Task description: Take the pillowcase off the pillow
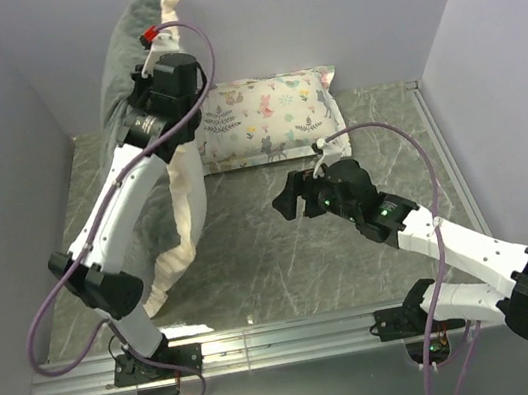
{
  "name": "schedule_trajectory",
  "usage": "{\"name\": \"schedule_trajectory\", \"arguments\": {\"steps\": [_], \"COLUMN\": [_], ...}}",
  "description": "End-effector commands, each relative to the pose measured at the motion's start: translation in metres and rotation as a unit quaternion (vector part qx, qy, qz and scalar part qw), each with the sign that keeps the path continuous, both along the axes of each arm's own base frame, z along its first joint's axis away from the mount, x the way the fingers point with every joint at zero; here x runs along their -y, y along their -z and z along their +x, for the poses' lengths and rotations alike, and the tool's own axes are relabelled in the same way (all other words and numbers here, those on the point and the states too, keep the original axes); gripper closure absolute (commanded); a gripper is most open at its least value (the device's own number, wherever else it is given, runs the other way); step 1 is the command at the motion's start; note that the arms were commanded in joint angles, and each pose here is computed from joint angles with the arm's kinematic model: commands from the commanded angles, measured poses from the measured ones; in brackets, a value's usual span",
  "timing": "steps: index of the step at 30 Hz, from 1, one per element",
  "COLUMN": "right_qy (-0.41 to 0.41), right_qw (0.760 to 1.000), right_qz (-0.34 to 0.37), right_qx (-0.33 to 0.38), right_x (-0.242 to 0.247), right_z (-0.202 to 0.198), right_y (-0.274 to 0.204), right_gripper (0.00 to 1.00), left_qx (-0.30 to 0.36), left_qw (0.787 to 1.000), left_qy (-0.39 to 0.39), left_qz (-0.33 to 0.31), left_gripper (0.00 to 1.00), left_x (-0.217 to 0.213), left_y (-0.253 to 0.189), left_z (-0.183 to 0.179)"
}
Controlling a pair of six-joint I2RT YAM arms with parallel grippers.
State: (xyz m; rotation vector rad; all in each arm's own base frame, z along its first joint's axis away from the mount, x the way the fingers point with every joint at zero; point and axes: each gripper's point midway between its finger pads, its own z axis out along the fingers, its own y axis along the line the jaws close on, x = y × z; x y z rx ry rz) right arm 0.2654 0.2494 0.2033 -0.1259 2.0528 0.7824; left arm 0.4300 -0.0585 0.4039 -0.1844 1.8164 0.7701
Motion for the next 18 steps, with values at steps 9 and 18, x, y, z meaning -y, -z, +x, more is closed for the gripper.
{"name": "schedule_trajectory", "arguments": {"steps": [9,18], "right_qy": [0.071,0.144], "right_qw": [0.99,0.967], "right_qz": [0.025,0.022], "right_qx": [0.118,0.208], "right_x": [0.014,0.045], "right_z": [0.033,0.067], "right_y": [-0.09,-0.142], "right_gripper": [0.05,0.04], "left_qx": [0.148,0.112], "left_qw": [0.959,0.901], "left_qy": [0.186,0.338], "left_qz": [-0.152,-0.249], "left_gripper": [1.0,1.0], "left_x": [0.076,0.119], "left_y": [-0.109,-0.092], "left_z": [-0.099,-0.129]}}
